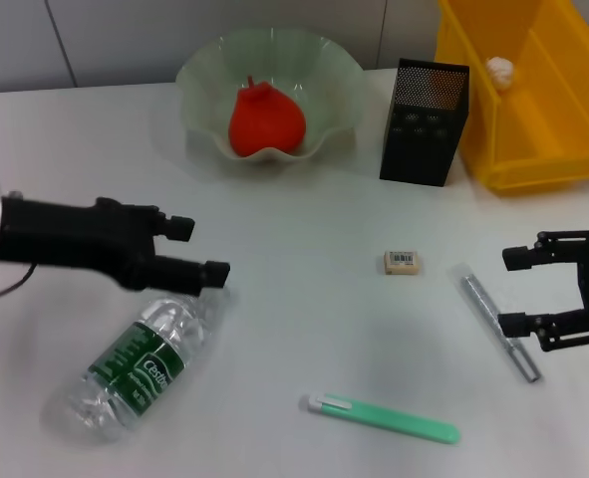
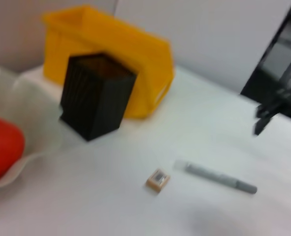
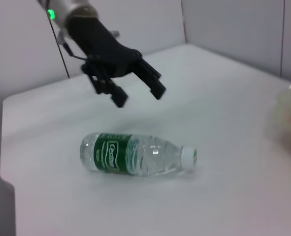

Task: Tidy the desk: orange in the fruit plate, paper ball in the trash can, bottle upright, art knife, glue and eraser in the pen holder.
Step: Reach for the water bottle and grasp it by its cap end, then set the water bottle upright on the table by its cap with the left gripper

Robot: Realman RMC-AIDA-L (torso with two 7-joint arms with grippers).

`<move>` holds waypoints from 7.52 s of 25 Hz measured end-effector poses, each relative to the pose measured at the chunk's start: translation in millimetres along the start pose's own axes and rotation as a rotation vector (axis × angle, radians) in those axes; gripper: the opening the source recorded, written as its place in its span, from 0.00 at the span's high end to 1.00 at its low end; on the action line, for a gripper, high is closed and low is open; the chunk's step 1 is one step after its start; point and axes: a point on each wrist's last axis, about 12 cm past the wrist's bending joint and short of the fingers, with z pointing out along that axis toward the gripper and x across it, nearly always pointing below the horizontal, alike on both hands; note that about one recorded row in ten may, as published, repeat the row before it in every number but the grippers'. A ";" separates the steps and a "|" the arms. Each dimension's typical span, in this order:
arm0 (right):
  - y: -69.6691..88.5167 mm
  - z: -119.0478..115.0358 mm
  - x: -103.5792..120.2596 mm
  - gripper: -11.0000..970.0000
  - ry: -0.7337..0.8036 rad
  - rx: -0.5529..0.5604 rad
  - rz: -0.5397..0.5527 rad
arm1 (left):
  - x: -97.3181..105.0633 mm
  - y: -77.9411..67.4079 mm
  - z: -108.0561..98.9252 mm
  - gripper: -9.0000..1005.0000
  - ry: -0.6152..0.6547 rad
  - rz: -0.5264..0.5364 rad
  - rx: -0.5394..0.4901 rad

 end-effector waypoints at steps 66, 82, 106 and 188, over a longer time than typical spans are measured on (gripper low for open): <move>9.1 34.9 34.2 0.18 -0.169 -0.062 -0.149 | -55.2 -3.5 129.5 0.15 0.630 -0.040 -0.444; 9.5 36.8 35.4 0.18 -0.173 -0.062 -0.140 | -55.5 -7.8 132.6 0.42 0.615 -0.025 -0.382; 6.5 37.4 30.6 0.18 -0.184 -0.058 -0.134 | -62.0 -17.2 73.9 0.57 0.360 -0.024 -0.403; 8.6 55.3 18.0 0.18 -0.242 -0.139 -0.090 | -14.4 68.6 41.1 0.56 -0.468 -0.013 -0.701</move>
